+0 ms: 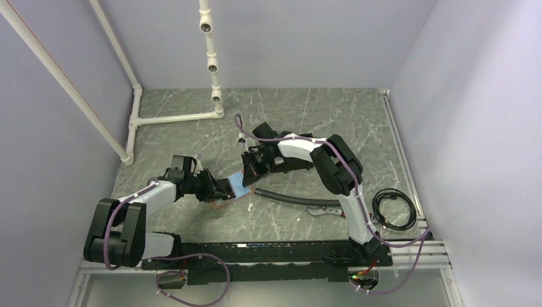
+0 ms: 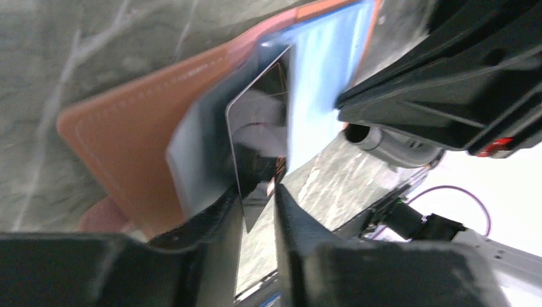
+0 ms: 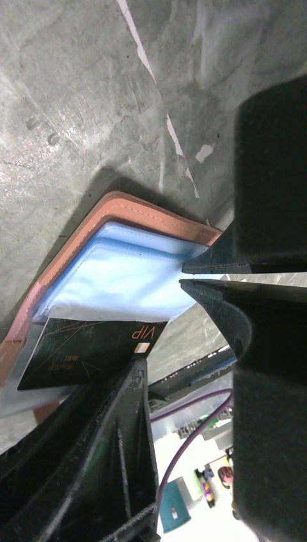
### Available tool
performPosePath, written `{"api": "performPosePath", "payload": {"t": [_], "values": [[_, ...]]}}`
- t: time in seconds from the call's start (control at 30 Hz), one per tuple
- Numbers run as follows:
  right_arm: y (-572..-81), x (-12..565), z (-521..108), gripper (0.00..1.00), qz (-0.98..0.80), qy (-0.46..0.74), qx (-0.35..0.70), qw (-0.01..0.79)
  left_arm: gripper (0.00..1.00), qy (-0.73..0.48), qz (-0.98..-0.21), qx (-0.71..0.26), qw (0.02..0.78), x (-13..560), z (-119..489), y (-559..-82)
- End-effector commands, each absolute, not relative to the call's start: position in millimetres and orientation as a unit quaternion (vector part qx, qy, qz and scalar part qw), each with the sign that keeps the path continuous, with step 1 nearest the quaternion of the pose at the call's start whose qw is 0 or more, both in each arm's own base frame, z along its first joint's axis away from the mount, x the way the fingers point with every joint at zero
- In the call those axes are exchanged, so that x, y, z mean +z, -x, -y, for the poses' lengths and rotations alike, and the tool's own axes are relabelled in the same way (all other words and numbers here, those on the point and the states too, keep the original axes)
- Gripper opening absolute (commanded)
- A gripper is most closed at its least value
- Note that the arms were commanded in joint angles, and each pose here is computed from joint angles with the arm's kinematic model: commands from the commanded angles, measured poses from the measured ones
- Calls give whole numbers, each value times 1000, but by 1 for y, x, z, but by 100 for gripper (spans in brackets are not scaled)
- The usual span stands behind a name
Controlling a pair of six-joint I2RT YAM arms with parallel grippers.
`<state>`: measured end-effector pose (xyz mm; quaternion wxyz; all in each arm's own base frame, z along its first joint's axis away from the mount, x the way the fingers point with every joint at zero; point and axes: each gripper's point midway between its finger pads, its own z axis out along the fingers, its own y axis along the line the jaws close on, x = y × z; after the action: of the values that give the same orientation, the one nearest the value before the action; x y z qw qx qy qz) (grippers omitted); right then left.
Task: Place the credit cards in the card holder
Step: Insert the credit card into the card holder.
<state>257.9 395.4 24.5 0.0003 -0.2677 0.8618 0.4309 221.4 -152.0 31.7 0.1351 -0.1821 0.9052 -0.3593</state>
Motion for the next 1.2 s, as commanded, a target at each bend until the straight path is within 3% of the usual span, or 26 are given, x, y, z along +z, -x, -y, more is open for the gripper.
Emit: {"api": "performPosePath", "payload": {"t": [0.0,0.07,0.2,0.43,0.63,0.93,1.17], "values": [[-265,15,-379,12,-895,258,363,29,37,200,-917,-317,135,37,141,-221],[-264,18,-379,13,-897,256,359,31,44,205,-917,-315,132,40,141,-221],[-264,18,-380,13,-900,253,355,33,46,208,-919,-309,129,42,142,-224],[-258,12,-385,10,-896,256,362,25,30,200,-922,-311,116,35,156,-228],[-251,8,-392,8,-894,255,369,15,25,189,-921,-311,138,35,166,-241],[-251,18,-391,9,-891,256,375,21,39,150,-919,-316,183,52,176,-256],[-253,20,-398,12,-886,254,388,17,42,117,-905,-363,189,61,195,-266]]}}
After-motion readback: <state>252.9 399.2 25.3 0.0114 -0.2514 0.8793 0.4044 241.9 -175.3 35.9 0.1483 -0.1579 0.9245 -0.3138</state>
